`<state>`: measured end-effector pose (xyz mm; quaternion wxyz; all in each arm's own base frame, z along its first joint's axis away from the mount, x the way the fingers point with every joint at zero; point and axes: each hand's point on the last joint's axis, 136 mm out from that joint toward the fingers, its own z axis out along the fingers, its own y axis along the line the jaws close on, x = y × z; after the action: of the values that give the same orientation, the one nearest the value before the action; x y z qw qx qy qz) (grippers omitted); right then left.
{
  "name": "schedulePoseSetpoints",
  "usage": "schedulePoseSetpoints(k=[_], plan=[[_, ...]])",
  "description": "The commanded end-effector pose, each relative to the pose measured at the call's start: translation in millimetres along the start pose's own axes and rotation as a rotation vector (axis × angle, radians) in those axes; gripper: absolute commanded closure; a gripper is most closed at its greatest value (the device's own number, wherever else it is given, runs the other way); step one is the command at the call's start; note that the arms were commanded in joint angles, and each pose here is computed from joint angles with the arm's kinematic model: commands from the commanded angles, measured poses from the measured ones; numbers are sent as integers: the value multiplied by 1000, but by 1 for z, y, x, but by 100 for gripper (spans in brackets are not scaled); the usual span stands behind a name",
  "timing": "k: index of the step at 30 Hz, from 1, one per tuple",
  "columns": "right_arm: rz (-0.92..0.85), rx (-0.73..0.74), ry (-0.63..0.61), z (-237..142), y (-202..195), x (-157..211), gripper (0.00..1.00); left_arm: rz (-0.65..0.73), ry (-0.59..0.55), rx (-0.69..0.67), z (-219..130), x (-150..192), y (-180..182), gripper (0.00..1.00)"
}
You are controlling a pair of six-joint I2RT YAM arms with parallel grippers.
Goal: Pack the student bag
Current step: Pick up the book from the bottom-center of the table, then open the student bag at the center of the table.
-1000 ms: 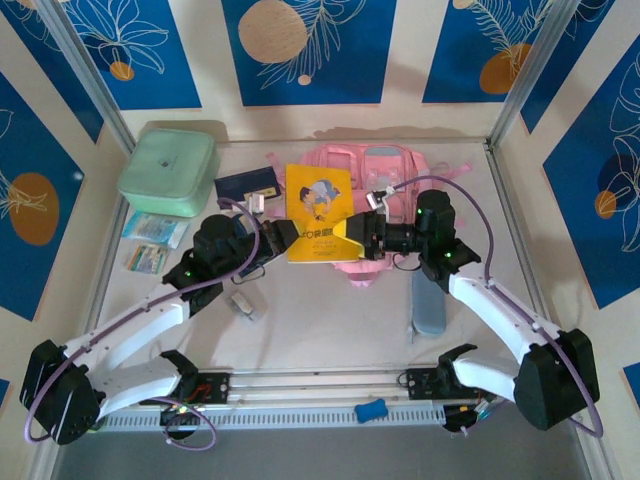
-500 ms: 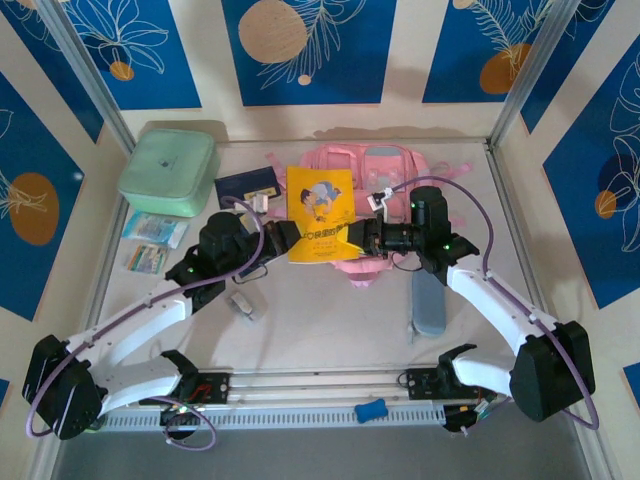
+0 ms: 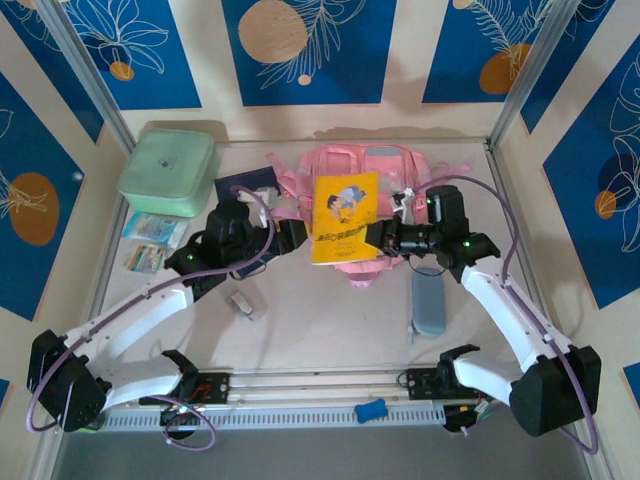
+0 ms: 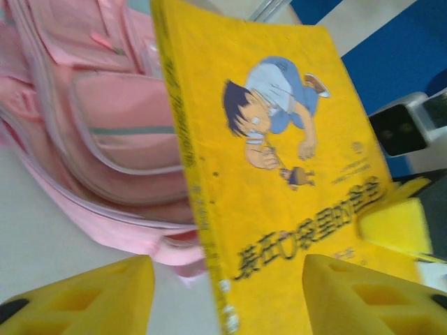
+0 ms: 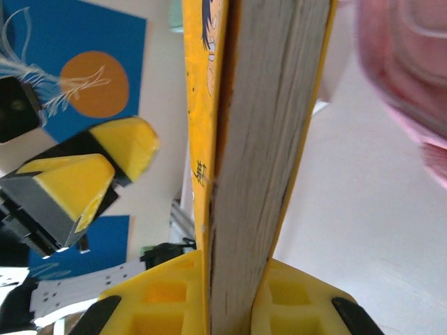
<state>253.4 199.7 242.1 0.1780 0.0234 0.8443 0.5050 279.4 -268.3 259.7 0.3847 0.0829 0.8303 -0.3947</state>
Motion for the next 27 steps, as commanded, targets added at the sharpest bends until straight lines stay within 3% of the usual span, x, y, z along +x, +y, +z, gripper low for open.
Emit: schedulePoseSetpoints(k=[1, 9, 16, 27], plan=[[-20, 61, -41, -22, -9, 4, 100, 256, 91, -130, 11, 9, 26, 39], [122, 197, -159, -61, -53, 4, 100, 568, 208, -4, 67, 21, 21, 33], [217, 259, -212, -78, -77, 5, 100, 702, 312, 101, 116, 39, 17, 31], [327, 288, -313, -100, -100, -8, 100, 888, 400, 69, 177, 55, 31, 28]])
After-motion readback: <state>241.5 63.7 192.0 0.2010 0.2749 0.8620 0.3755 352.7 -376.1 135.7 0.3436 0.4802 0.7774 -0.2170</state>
